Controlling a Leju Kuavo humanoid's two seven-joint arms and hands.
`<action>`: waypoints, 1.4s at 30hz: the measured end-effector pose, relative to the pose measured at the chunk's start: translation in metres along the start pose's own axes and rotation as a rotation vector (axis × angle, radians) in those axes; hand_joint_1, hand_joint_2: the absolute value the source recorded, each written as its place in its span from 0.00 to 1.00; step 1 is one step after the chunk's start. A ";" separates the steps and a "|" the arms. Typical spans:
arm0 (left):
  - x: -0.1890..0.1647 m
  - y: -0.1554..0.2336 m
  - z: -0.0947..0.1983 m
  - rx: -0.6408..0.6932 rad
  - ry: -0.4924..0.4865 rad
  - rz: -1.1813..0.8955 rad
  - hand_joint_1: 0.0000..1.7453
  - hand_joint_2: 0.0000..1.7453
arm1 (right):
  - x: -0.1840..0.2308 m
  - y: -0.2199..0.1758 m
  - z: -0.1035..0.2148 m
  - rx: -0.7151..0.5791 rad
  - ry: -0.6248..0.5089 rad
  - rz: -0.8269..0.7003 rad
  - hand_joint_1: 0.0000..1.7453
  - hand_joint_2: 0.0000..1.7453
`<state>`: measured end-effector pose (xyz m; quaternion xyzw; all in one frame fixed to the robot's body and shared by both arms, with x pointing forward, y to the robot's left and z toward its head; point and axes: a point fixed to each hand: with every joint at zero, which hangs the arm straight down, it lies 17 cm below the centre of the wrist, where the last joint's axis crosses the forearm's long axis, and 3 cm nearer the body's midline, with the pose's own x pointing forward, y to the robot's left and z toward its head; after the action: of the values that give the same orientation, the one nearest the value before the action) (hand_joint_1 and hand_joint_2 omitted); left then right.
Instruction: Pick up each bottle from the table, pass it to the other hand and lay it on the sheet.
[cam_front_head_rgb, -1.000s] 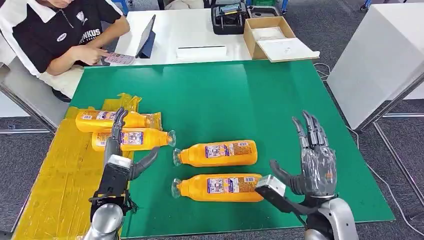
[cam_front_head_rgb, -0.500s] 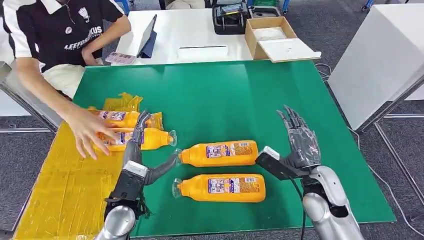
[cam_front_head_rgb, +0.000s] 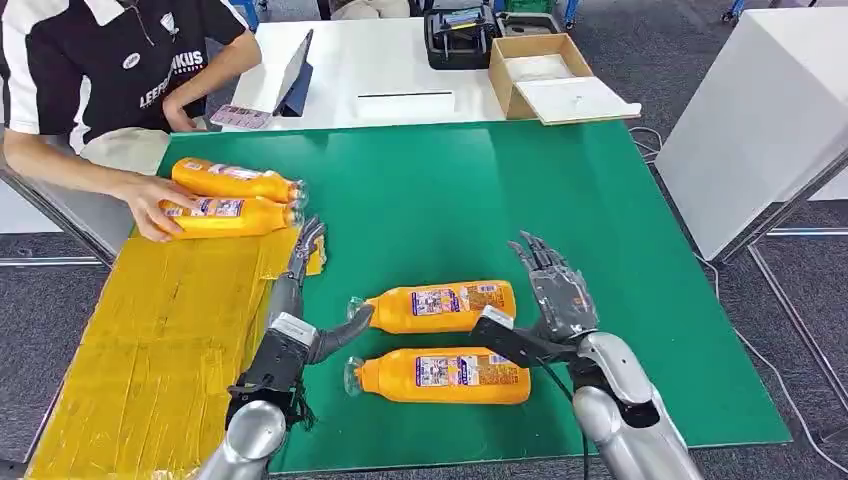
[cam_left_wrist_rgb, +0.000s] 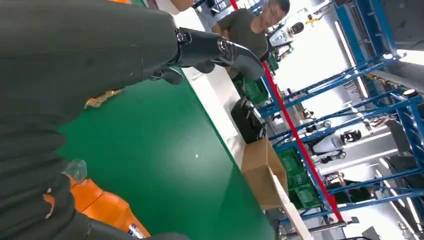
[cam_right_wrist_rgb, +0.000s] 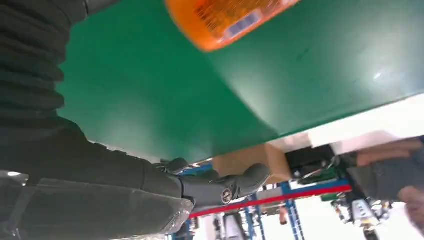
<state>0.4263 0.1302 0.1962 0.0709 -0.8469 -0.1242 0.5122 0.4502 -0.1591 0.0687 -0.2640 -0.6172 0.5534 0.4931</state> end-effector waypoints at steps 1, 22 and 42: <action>-0.002 0.000 -0.001 0.004 0.005 0.001 0.00 1.00 | 0.005 0.003 -0.004 0.009 -0.009 0.007 0.00 1.00; -0.022 -0.001 0.001 0.023 0.061 -0.007 0.00 1.00 | 0.036 0.056 -0.047 0.150 0.021 0.284 0.00 1.00; -0.025 0.003 0.002 0.034 0.080 -0.016 0.00 1.00 | 0.011 0.064 -0.061 0.217 0.125 0.312 0.00 1.00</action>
<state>0.4368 0.1394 0.1747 0.0913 -0.8272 -0.1108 0.5432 0.4870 -0.1076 0.0059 -0.3355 -0.4737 0.6691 0.4642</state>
